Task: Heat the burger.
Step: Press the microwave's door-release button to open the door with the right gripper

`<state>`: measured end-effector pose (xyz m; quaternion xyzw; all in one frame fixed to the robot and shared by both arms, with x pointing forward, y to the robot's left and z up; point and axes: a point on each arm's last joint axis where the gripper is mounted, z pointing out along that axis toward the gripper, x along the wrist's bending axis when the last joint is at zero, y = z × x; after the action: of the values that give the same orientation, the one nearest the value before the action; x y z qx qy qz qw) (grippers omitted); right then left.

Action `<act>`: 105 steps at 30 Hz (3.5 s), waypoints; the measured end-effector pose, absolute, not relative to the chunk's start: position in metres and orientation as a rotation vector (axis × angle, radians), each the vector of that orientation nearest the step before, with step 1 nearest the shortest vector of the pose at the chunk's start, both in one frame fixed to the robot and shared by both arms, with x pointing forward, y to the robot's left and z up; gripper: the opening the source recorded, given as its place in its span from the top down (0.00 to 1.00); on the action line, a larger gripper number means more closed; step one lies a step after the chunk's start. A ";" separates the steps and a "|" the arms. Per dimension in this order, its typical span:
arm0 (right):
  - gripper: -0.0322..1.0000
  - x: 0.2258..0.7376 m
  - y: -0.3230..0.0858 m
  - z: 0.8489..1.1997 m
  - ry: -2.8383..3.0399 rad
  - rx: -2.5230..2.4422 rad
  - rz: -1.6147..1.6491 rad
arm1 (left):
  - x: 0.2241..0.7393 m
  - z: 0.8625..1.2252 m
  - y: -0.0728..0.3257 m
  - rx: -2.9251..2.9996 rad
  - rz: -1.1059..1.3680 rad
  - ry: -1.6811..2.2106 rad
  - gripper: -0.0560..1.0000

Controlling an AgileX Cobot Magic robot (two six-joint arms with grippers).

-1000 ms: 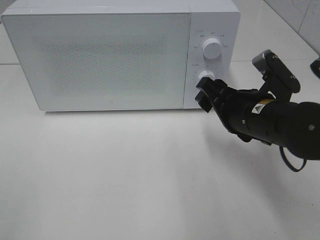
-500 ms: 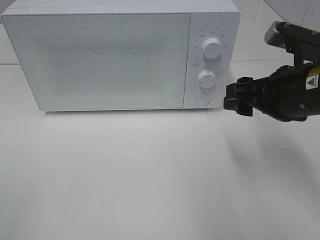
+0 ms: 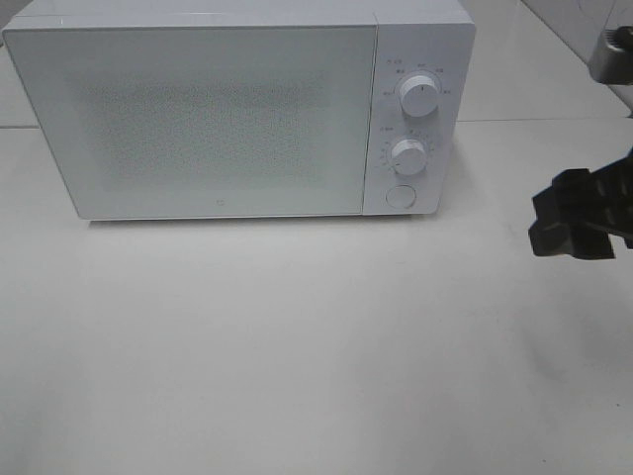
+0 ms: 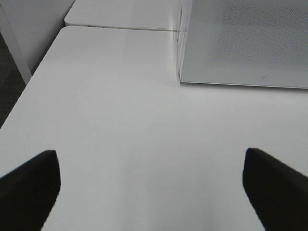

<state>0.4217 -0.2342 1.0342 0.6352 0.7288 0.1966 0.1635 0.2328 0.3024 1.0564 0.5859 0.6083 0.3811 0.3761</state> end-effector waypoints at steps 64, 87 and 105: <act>0.28 0.230 -0.308 1.050 1.531 1.642 0.958 | 0.233 1.056 0.302 1.499 0.975 1.556 0.03; 0.28 0.230 -0.308 1.050 1.538 1.634 0.958 | 0.233 1.056 0.302 1.499 0.975 1.556 0.03; 0.28 0.236 -0.307 1.059 1.518 1.606 0.985 | 0.233 1.056 0.302 1.499 0.975 1.556 0.03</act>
<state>0.2362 -0.3070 1.0585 0.6210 0.5869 0.3809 0.3532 0.2328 0.3024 1.0564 0.5859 0.6083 0.3811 0.3761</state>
